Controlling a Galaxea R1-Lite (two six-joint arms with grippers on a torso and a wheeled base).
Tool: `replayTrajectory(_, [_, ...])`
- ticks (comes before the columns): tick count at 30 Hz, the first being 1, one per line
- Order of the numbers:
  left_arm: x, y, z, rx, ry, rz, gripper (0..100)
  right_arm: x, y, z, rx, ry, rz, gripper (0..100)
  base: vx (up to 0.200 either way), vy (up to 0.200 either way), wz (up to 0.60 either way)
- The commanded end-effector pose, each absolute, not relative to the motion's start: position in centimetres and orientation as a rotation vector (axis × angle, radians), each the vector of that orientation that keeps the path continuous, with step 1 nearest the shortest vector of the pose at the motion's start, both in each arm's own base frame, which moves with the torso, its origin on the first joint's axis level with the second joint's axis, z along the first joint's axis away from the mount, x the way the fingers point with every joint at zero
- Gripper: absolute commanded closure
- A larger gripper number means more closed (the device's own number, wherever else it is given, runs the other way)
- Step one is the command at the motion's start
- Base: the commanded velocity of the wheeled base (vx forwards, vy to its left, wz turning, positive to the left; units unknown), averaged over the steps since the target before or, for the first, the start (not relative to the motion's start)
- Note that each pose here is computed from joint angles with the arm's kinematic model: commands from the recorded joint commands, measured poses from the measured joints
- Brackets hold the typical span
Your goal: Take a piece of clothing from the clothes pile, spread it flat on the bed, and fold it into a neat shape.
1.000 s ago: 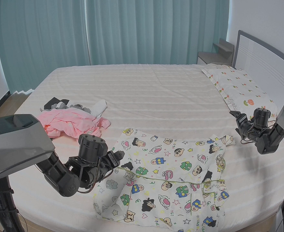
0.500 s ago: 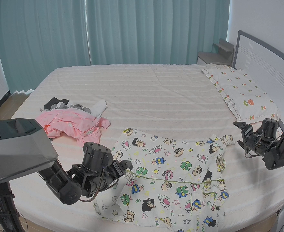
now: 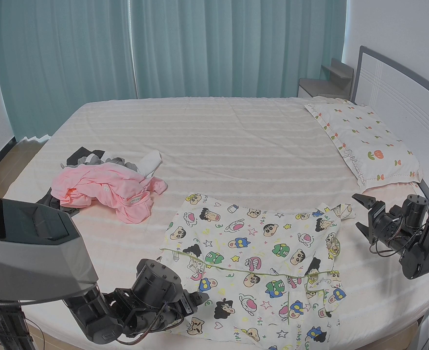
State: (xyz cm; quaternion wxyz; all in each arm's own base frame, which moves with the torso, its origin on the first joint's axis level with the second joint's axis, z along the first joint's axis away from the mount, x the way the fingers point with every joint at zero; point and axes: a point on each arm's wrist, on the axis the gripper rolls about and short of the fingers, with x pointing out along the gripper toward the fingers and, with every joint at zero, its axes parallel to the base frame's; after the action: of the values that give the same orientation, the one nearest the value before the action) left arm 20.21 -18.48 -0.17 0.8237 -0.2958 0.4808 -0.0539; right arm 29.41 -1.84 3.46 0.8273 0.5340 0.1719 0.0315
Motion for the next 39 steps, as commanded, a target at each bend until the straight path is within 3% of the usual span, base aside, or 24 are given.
replayTrajectory(1, [20.3,-19.4,0.2,-0.671,1.009,-0.138,0,29.4,-1.8,3.1,1.134,0.368,0.067,0,0.0,0.0,0.0])
replayTrajectory(26, [21.3,-21.0,-1.2,-0.659,0.968,-0.11,0,29.6,-1.8,2.8,1.133,0.372,0.061,0,0.0,0.0,0.0])
replayTrajectory(39, [21.7,-21.2,-3.2,-0.57,0.905,-0.016,0,29.6,-1.9,2.8,1.133,0.371,0.06,0,0.0,0.0,0.0])
